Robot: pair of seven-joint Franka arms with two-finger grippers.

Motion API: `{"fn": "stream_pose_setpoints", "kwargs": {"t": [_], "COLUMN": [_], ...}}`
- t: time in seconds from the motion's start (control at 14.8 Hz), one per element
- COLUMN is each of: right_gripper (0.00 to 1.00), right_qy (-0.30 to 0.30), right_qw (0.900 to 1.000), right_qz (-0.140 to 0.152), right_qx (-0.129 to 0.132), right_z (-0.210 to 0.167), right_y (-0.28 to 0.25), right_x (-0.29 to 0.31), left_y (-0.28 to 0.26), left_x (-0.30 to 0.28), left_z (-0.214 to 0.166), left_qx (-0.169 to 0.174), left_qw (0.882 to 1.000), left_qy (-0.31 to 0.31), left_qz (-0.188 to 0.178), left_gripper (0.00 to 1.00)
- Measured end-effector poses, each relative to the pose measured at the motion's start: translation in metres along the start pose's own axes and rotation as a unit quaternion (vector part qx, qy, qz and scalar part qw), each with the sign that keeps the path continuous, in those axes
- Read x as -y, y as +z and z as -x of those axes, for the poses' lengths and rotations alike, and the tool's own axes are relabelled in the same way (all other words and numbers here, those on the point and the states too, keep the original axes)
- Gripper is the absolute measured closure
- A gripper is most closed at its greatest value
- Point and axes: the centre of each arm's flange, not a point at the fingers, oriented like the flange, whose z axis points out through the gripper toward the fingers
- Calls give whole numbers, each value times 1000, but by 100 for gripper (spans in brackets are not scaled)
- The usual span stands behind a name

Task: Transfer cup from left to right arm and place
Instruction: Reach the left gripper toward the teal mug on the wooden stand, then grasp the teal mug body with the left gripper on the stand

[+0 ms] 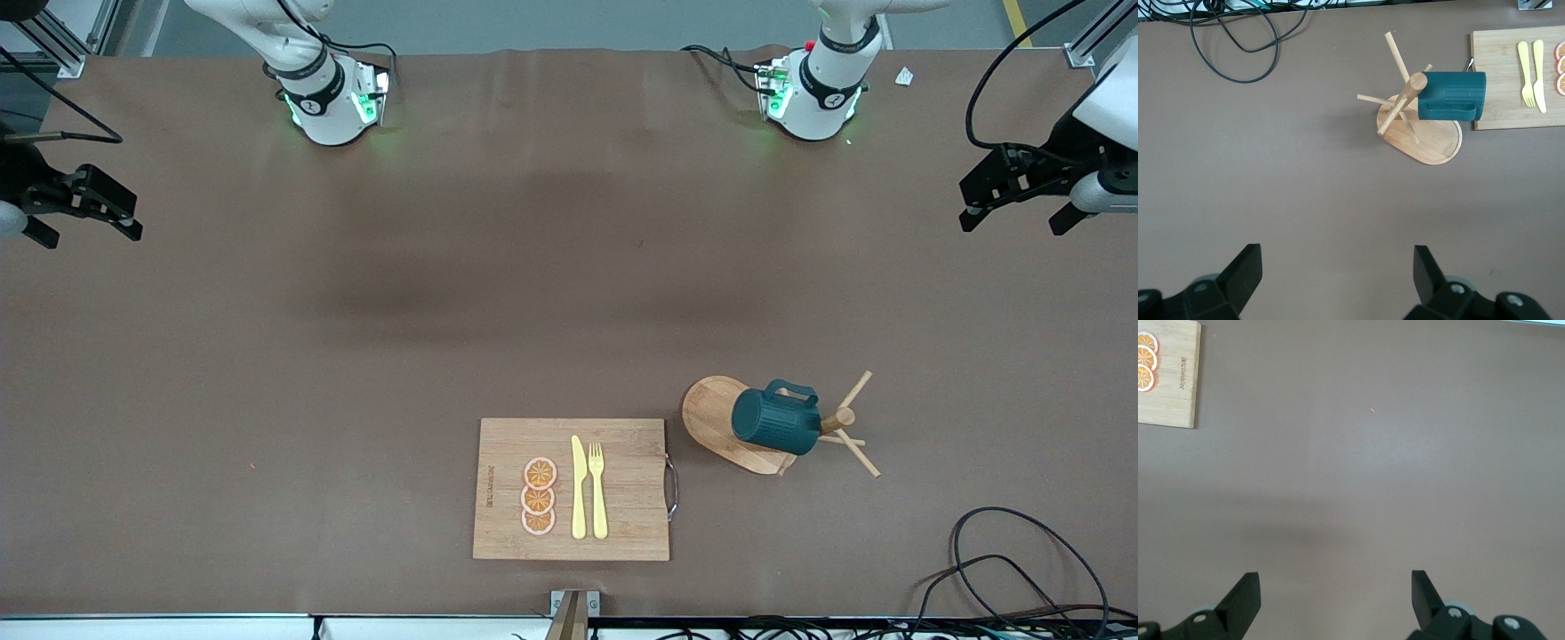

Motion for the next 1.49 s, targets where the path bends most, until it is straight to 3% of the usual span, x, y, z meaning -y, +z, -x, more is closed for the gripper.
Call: {"fn": "stream_pose_setpoints", "kwargs": {"t": [0.47, 0.81, 1.01, 1.22, 1.35, 1.49], "right_gripper": [0, 0, 0, 0, 0, 0], "right_qy": [0, 0, 0, 0, 0, 0], "right_qw": [1000, 1000, 1000, 1000, 1000, 1000], "right_qz": [0, -1, -1, -1, -1, -1], "right_qx": [0, 6, 7, 7, 7, 11], "right_z": [0, 1, 1, 1, 1, 2], "right_y": [0, 1, 1, 1, 1, 1], "right_x": [0, 0, 0, 0, 0, 1], "left_y": [13, 51, 75, 95, 118, 149], "left_x": [-4, -21, -30, -38, -43, -53], "left_z": [-10, -28, -40, -55, -65, -75], "left_qx": [-3, 31, 54, 54, 62, 77], "left_qw": [1000, 990, 964, 934, 908, 876], "left_qy": [-3, -116, -236, -332, -396, -463], "left_qz": [14, 81, 108, 119, 118, 112], "left_gripper": [1, 0, 0, 0, 0, 0]}}
